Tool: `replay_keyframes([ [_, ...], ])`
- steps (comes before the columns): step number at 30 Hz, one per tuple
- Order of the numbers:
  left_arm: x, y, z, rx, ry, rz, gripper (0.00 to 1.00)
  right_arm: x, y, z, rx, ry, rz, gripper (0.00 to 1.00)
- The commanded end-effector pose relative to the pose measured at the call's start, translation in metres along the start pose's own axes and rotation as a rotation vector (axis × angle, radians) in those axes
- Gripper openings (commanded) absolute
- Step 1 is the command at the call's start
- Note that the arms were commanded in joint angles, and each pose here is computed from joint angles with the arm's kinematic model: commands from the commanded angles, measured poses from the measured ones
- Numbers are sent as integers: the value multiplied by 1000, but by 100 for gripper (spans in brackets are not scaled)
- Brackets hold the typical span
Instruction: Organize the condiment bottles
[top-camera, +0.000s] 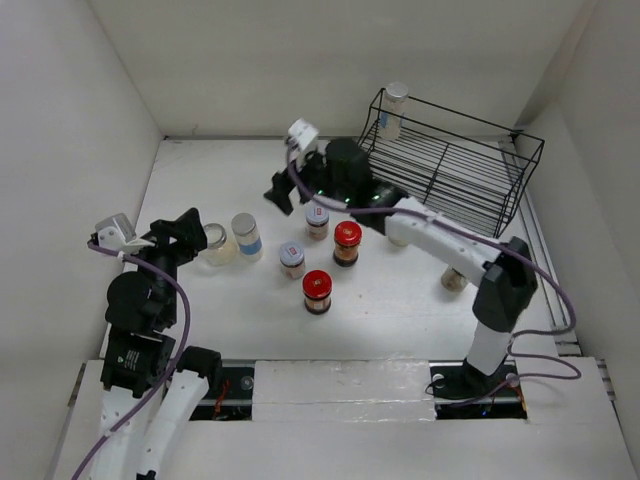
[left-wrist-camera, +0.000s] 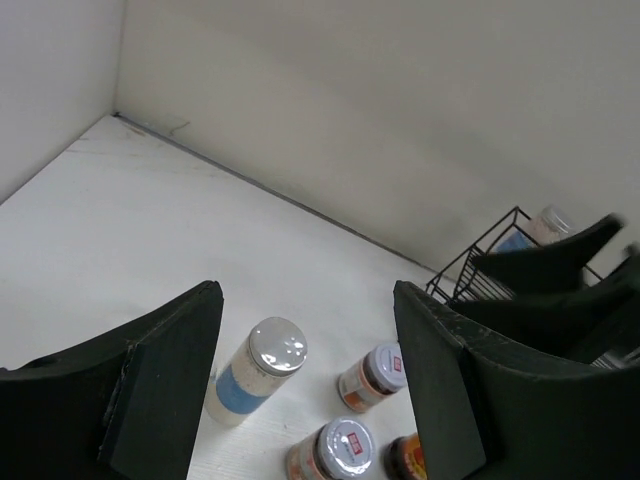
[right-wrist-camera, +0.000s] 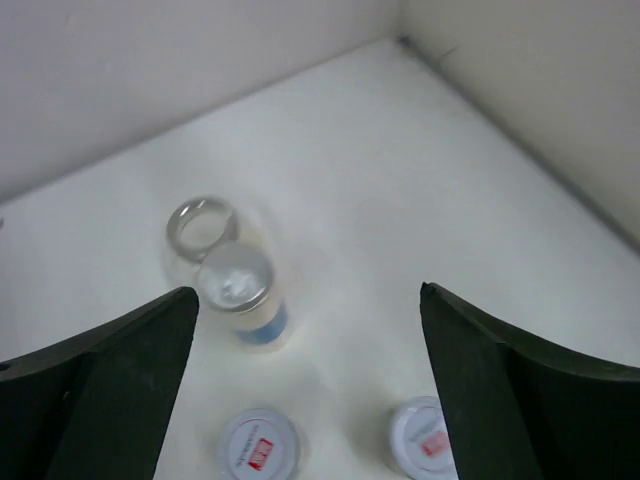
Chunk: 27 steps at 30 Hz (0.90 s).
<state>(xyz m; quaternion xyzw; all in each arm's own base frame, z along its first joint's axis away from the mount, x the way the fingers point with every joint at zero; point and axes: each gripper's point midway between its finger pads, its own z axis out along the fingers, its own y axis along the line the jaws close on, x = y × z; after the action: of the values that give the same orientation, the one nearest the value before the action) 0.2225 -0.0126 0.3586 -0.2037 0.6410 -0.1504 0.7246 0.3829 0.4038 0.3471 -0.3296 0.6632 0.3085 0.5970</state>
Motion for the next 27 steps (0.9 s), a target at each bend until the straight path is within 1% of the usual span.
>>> replay_keyframes([
  [1, -2, 16, 2, -89, -25, -20, 65, 52, 44, 26, -90, 87, -78, 100],
  [2, -2, 16, 2, -89, -25, -20, 65, 62, 58, 31, -117, 103, -80, 100],
  [3, -2, 16, 2, -89, -25, -20, 65, 79, 63, 38, -127, 139, -77, 100],
  [6, 0, 11, 4, -69, -14, -20, 65, 106, 80, 52, -172, 198, -73, 100],
  [7, 2, 9, 4, -53, -5, -11, 65, 120, 80, 61, -172, 219, -70, 100],
  [11, 2, 4, 4, -24, 0, -6, 65, 145, 87, 85, -187, 250, -59, 100],
  [13, 5, 2, 6, -20, 11, -3, 65, 150, 97, 92, -225, 251, -57, 100],
  [18, 6, -1, 8, -3, 20, 8, 65, 169, 111, 117, -249, 249, -36, 100],
  [20, 7, -2, 8, 7, 26, 17, 65, 159, 109, 124, -229, 204, -32, 100],
  [22, 10, -3, 9, 12, 38, 20, 65, 162, 110, 128, -226, 198, -5, 69],
  [23, 10, -3, 9, 12, 38, 20, 65, 162, 110, 128, -226, 198, -5, 59],
  [25, 13, -3, 12, 7, 47, 23, 65, 137, 107, 119, -202, 142, -4, 50],
  [27, 14, -4, 11, 17, 52, 23, 65, 107, 104, 110, -186, 54, -13, 48],
])
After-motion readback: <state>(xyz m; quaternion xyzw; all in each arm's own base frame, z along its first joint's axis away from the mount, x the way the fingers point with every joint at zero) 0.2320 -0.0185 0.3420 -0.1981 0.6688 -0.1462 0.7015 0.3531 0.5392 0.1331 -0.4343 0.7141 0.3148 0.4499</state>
